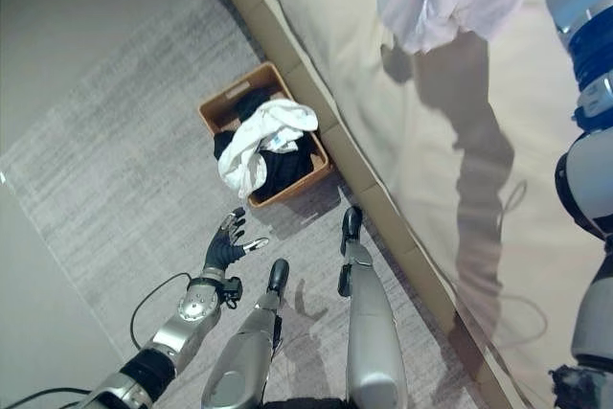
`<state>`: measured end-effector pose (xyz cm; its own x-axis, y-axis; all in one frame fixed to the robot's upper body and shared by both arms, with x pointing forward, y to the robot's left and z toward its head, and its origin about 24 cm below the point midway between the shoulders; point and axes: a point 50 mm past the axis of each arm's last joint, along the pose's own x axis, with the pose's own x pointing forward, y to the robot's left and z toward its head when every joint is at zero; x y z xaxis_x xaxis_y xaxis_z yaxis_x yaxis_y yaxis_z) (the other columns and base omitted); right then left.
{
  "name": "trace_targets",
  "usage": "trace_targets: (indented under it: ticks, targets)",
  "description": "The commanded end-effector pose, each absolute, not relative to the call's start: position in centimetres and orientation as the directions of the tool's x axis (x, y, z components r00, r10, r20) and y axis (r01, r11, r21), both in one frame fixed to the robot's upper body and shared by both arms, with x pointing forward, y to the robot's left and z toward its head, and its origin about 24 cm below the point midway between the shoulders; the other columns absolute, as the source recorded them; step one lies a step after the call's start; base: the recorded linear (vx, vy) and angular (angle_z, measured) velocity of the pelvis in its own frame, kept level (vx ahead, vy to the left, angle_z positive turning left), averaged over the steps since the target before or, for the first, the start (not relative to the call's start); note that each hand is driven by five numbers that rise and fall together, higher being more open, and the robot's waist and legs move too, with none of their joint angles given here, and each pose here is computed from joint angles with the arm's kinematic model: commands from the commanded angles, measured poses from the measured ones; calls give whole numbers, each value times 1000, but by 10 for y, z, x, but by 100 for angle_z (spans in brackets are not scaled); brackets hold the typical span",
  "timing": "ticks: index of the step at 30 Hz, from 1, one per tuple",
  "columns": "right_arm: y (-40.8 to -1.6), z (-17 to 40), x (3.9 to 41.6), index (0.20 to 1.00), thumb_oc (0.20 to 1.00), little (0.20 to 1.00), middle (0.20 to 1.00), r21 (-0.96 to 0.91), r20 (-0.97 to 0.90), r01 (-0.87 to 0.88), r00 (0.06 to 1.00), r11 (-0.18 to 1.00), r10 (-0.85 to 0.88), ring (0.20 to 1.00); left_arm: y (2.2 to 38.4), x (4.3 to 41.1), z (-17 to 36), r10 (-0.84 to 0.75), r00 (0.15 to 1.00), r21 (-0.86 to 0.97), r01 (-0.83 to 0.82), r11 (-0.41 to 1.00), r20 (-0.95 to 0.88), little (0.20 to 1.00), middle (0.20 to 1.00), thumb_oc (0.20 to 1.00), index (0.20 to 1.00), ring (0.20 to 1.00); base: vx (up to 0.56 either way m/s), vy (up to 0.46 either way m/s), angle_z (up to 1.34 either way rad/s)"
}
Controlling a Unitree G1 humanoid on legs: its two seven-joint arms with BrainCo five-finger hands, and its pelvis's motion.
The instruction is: Pick up clothes into the bucket
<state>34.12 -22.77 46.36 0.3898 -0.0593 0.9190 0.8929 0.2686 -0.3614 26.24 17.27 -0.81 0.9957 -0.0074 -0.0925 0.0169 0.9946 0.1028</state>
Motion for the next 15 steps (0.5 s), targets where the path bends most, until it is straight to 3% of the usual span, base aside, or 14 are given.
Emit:
trace_targets:
  ticks: [1, 10, 15]
  targets:
    - [-242, 498, 307, 200, 200, 200, 200, -194, 970, 938, 227, 286, -89, 200, 196, 243, 1, -37, 999, 155, 43, 987, -38, 1000, 1000, 1000, 1000, 1000, 81, 51, -17]
    - [-238, 476, 324, 200, 200, 200, 200, -277, 943, 898, 322, 342, -83, 200, 201, 237, 32, -103, 993, 68, 98, 993, 66, 1000, 1000, 1000, 1000, 1000, 33, 124, -21]
    - [-229, 451, 346, 200, 200, 200, 200, -400, 889, 832, 455, 386, -59, 200, 191, 251, 86, -216, 943, 56, 208, 976, 253, 1000, 1000, 1000, 1000, 1000, -67, 182, -41]
